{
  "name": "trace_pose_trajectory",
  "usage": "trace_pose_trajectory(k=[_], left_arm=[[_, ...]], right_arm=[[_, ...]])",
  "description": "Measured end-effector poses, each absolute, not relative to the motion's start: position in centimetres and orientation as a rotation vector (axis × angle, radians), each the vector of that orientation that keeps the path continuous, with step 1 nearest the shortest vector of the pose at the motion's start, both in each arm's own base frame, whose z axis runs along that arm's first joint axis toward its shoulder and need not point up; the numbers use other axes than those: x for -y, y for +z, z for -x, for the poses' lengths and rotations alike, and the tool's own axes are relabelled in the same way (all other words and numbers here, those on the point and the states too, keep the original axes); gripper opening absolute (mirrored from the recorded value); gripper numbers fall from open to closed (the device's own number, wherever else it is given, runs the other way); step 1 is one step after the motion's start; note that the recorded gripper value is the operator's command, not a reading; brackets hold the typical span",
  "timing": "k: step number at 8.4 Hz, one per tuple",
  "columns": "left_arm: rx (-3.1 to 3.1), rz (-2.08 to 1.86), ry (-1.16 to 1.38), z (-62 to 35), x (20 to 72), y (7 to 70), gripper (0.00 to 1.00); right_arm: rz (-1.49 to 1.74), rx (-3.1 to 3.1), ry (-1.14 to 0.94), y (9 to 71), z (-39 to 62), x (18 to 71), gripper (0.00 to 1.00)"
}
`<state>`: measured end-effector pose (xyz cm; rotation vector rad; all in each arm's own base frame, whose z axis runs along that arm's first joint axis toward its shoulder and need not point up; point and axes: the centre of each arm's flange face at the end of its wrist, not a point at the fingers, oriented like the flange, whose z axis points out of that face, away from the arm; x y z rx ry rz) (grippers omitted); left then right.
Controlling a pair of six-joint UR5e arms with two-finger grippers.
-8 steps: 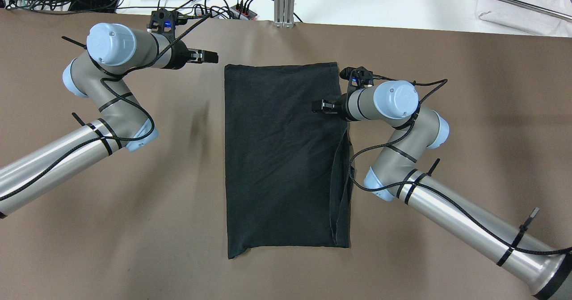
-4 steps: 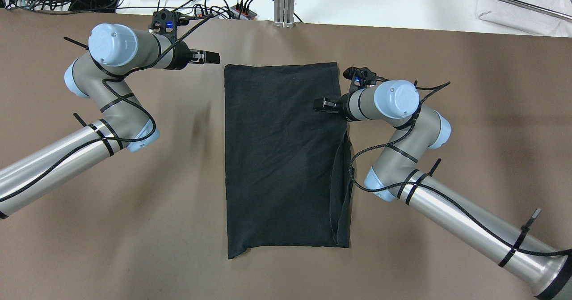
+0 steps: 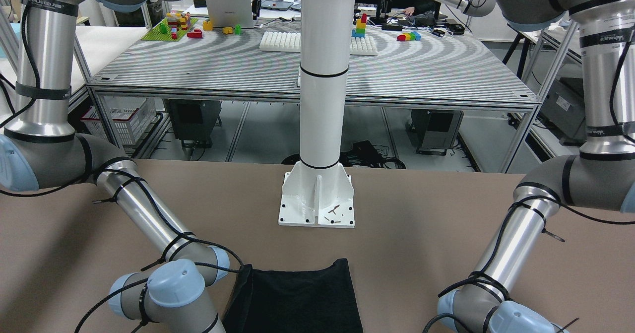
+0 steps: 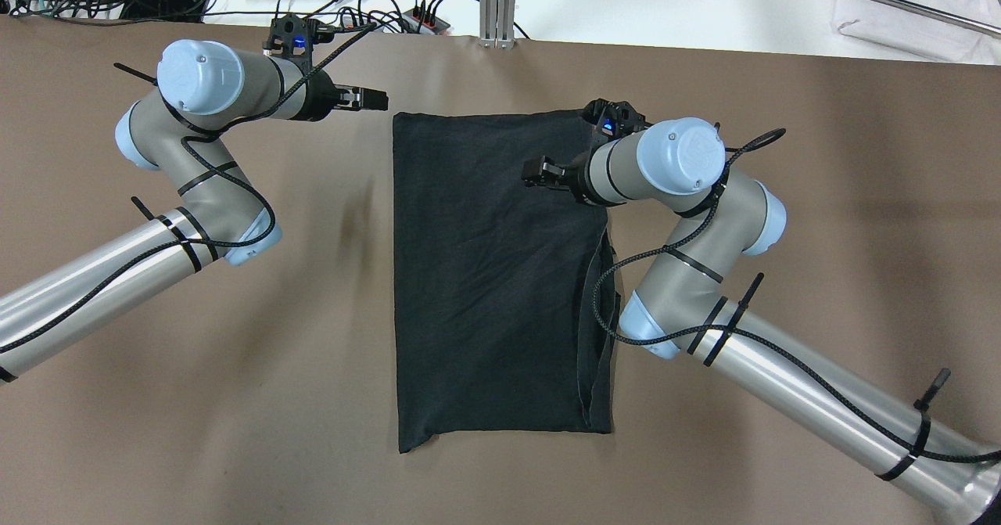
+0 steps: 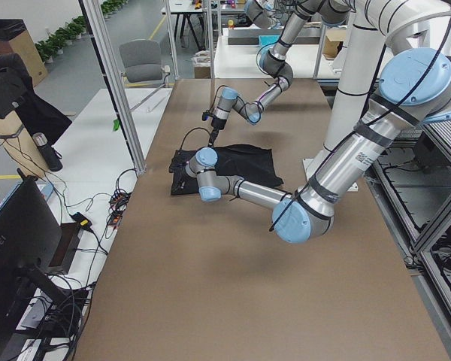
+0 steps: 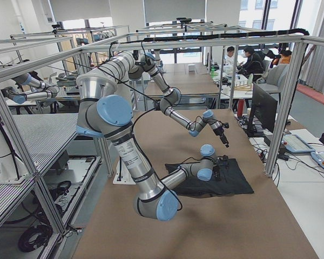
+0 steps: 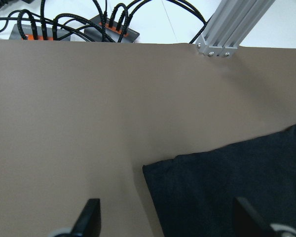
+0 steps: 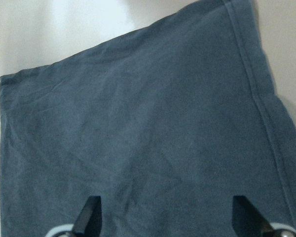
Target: Fold clothes
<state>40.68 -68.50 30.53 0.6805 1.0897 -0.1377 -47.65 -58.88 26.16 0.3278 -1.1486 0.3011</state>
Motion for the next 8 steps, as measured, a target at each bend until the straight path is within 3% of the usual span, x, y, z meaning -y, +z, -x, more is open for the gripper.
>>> trace_pose_trajectory(k=[4, 8], left_arm=[[-1.091, -0.685, -0.14, -40.5, 68.6, 30.3, 0.94], [-1.087, -0.684, -0.143, -40.5, 68.6, 30.4, 0.94]], right_arm=[[-0.211, 1.138, 0.303, 29.5, 50.3, 52.2, 0.94], [-0.151, 1.039, 0.305, 32.9, 49.4, 50.5, 0.94]])
